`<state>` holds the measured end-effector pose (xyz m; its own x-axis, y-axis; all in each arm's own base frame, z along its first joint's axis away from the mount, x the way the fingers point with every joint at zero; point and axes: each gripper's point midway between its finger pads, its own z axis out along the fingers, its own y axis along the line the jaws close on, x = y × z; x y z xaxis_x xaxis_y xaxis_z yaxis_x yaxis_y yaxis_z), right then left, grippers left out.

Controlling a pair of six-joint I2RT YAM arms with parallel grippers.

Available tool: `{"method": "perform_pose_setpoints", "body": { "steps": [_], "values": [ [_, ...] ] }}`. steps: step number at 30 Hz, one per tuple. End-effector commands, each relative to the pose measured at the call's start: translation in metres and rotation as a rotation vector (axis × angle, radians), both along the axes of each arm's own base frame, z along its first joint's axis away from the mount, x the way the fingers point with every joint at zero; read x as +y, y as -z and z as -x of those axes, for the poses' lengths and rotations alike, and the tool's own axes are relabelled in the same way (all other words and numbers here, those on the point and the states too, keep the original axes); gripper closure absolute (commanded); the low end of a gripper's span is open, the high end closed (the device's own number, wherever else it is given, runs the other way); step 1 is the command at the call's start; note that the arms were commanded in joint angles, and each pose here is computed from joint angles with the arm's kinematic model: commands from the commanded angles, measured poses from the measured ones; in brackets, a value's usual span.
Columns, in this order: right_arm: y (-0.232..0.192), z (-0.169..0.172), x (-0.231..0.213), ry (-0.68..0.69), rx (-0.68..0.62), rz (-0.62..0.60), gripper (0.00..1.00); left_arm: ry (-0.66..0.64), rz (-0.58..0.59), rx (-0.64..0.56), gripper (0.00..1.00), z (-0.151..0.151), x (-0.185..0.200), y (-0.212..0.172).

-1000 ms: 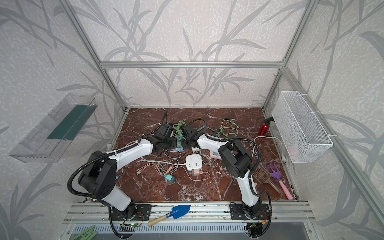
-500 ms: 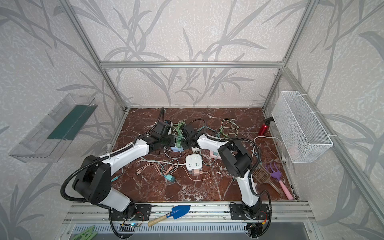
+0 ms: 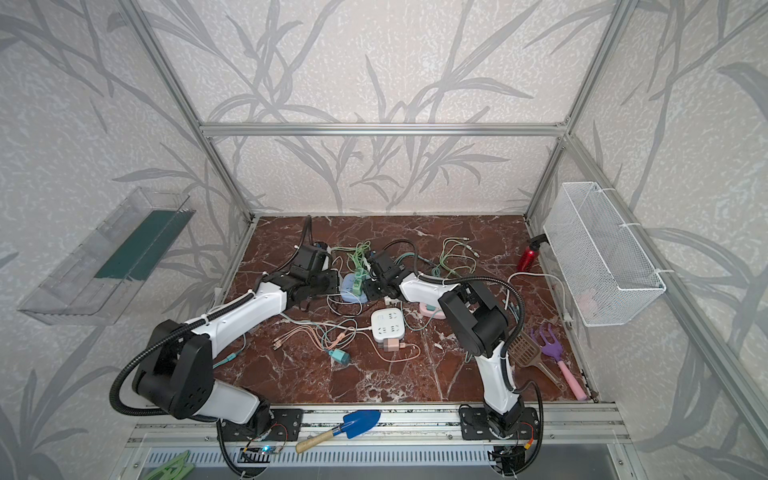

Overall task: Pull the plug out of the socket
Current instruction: 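Lift white charger away from blue strip with left gripper while right gripper holds strip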

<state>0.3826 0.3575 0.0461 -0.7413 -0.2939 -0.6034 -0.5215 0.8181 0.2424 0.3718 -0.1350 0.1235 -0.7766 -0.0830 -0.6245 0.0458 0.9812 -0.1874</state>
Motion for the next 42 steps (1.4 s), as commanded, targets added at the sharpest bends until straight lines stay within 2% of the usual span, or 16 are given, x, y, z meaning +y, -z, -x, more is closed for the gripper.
{"method": "perform_pose_setpoints", "body": {
  "steps": [1, 14, 29, 35, 42],
  "values": [
    [0.004, 0.015, -0.002, -0.048, 0.021, 0.009, 0.42, -0.046, 0.034, -0.03, 0.83, 0.001, 0.014, -0.011],
    [-0.033, 0.019, 0.002, -0.051, -0.064, -0.131, 0.31, -0.193, 0.235, -0.073, 0.82, 0.005, 0.059, -0.019],
    [-0.041, 0.024, 0.002, -0.052, -0.058, -0.157, 0.29, -0.376, 0.352, -0.117, 0.81, 0.003, 0.114, -0.017],
    [-0.042, 0.025, 0.001, -0.053, -0.058, -0.159, 0.29, -0.387, 0.469, -0.154, 0.8, -0.008, 0.118, -0.018],
    [-0.044, 0.027, 0.0, -0.055, -0.056, -0.164, 0.29, -0.403, 0.563, -0.101, 0.8, -0.014, 0.118, 0.01]
  ]
}}
